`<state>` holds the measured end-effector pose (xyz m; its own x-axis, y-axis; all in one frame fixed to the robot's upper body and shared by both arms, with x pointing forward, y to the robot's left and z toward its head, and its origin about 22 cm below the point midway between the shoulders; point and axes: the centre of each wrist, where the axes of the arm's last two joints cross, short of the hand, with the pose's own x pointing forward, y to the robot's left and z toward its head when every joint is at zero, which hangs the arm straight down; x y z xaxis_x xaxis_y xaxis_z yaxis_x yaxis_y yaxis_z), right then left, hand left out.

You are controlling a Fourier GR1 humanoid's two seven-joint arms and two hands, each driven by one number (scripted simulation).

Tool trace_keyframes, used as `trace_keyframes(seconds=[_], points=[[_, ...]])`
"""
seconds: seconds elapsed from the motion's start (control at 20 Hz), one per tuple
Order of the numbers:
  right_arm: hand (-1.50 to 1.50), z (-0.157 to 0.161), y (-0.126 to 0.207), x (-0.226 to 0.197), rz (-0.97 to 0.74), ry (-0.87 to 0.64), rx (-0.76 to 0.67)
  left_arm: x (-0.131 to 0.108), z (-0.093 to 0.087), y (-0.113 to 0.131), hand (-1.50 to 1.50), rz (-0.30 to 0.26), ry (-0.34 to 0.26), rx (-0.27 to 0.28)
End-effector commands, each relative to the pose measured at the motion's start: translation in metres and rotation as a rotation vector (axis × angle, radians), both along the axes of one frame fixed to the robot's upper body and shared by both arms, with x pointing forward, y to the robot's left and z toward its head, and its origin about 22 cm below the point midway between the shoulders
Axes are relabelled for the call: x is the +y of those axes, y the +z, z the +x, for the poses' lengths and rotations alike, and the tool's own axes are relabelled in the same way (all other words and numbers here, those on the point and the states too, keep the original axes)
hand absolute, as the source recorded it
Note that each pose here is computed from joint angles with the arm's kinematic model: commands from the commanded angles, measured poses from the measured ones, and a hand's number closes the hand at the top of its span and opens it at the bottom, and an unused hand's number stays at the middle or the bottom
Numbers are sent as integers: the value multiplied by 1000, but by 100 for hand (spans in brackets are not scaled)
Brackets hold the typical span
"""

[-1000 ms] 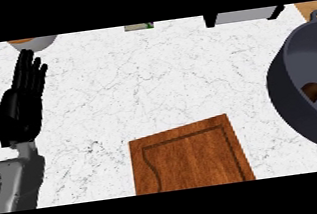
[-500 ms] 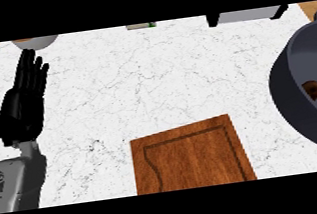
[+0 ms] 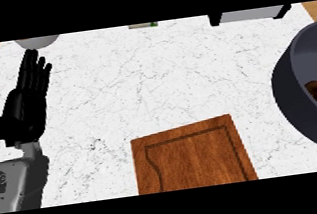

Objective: Pick the sweet potato from the cutting board and place it in the pot

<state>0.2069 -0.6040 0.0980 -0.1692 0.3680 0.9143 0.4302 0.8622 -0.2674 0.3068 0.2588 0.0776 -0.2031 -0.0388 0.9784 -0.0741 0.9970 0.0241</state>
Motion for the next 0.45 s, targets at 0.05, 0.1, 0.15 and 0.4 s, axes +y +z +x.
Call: trace_keyframes(seconds=[0.05,0.1,0.15,0.4], points=[[-150,-23,9,-15,27,18,-55,3,-3,9,0,-9,2,-4],[-150,-28,10,-17,24,31,-61,8,-2,3,0,-17,4,-5],[-150,-35,12,-20,12,29,-61,4,4,11,0,-22,11,-12],[-150,-42,11,-23,-4,1,-51,5,-2,3,0,-8,5,-17]])
